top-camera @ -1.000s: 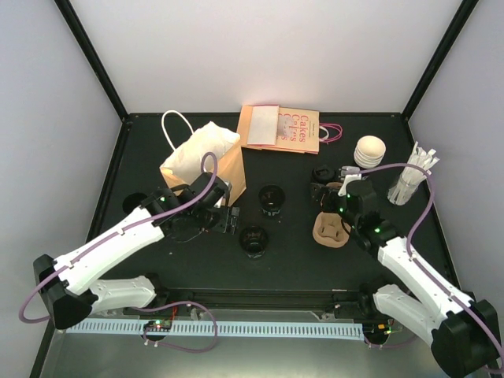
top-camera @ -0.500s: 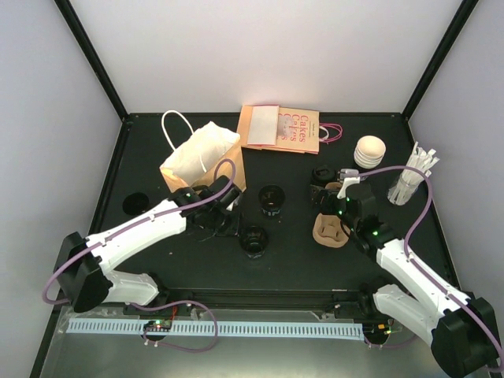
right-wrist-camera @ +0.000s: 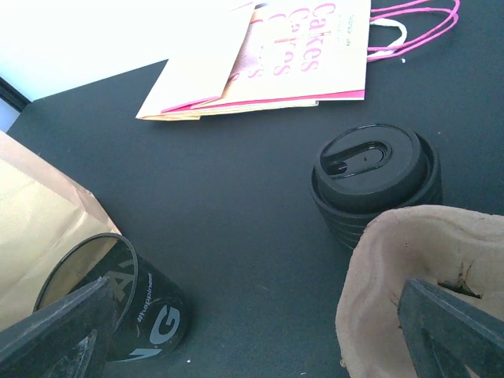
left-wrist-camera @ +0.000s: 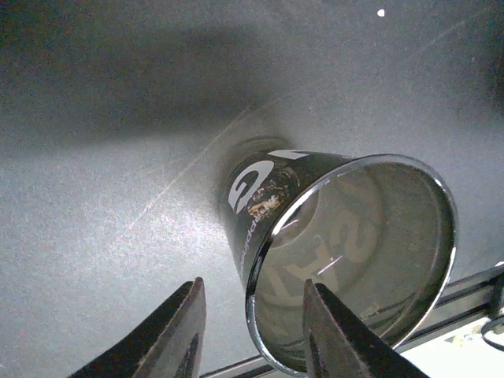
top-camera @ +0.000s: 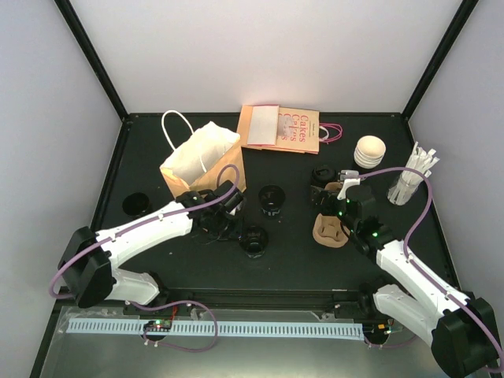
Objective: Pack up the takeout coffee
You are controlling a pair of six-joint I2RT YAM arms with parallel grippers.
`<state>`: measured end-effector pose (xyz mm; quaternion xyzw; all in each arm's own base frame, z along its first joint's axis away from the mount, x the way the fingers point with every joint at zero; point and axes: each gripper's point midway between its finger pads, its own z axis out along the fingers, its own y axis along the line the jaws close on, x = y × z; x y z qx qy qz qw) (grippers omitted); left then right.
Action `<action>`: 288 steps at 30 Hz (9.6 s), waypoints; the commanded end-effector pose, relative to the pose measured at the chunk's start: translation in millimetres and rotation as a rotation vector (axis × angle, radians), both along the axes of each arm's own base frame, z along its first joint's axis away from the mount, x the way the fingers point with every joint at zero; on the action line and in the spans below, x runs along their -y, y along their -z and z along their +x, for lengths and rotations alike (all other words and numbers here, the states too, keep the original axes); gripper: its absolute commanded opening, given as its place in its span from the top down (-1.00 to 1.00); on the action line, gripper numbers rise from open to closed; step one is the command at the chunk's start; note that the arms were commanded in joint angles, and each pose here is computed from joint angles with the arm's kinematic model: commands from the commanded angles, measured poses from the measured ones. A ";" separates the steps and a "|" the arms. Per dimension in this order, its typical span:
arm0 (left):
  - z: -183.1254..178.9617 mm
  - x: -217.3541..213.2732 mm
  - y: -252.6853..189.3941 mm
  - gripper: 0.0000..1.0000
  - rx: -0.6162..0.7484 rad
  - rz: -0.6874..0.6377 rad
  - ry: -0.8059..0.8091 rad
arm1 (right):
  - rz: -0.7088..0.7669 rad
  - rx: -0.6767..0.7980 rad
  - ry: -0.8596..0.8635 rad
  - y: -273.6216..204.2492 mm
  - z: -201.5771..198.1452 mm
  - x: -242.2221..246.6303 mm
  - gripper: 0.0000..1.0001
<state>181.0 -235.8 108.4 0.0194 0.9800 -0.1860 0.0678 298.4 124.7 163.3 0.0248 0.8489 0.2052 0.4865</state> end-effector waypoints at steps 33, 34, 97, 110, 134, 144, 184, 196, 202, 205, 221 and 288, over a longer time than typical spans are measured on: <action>-35.0 -97.0 -21.5 0.97 -0.024 0.214 -0.018 | -0.024 0.022 0.028 25.3 7.4 0.9 -1.00; -38.1 -105.6 -23.9 0.97 -0.030 0.222 -0.031 | -0.027 0.026 0.032 25.9 6.9 2.1 -1.00; 68.9 -340.2 -96.2 -0.60 0.274 -0.031 -1.109 | -0.014 0.012 0.024 36.0 6.2 -0.4 -1.00; 73.8 -276.2 -190.2 -0.72 0.614 0.001 -0.830 | -0.017 0.003 0.012 9.2 6.5 -2.7 -1.00; 47.8 -40.7 -281.4 -0.66 1.032 -0.243 0.130 | -0.204 -0.110 0.494 -123.9 10.0 113.9 -0.85; 39.8 24.1 -219.6 -0.67 0.953 -0.310 0.400 | -0.165 -0.277 0.453 -90.9 15.9 112.2 -0.59; -31.5 -15.0 -197.7 -0.79 0.955 -0.331 0.593 | -0.713 -0.625 -0.031 66.4 132.4 3.6 0.35; -35.5 -7.8 -187.0 -0.79 0.919 -0.366 0.614 | -0.756 -0.652 -0.048 76.9 129.9 2.3 0.53; -36.1 -8.4 -188.6 -0.79 0.923 -0.369 0.614 | -0.751 -0.656 -0.071 78.5 128.9 -5.1 0.54; -36.1 -9.7 -186.3 -0.79 0.919 -0.363 0.609 | -0.753 -0.657 -0.077 79.0 129.2 -6.7 0.55; -35.8 -11.7 -185.9 -0.79 0.917 -0.357 0.600 | -0.794 -0.688 -0.042 86.0 129.6 1.6 0.69; -4.1 -30.7 -173.2 -0.80 0.855 -0.251 0.334 | -0.681 -0.347 -0.585 24.9 1.8 -172.8 0.88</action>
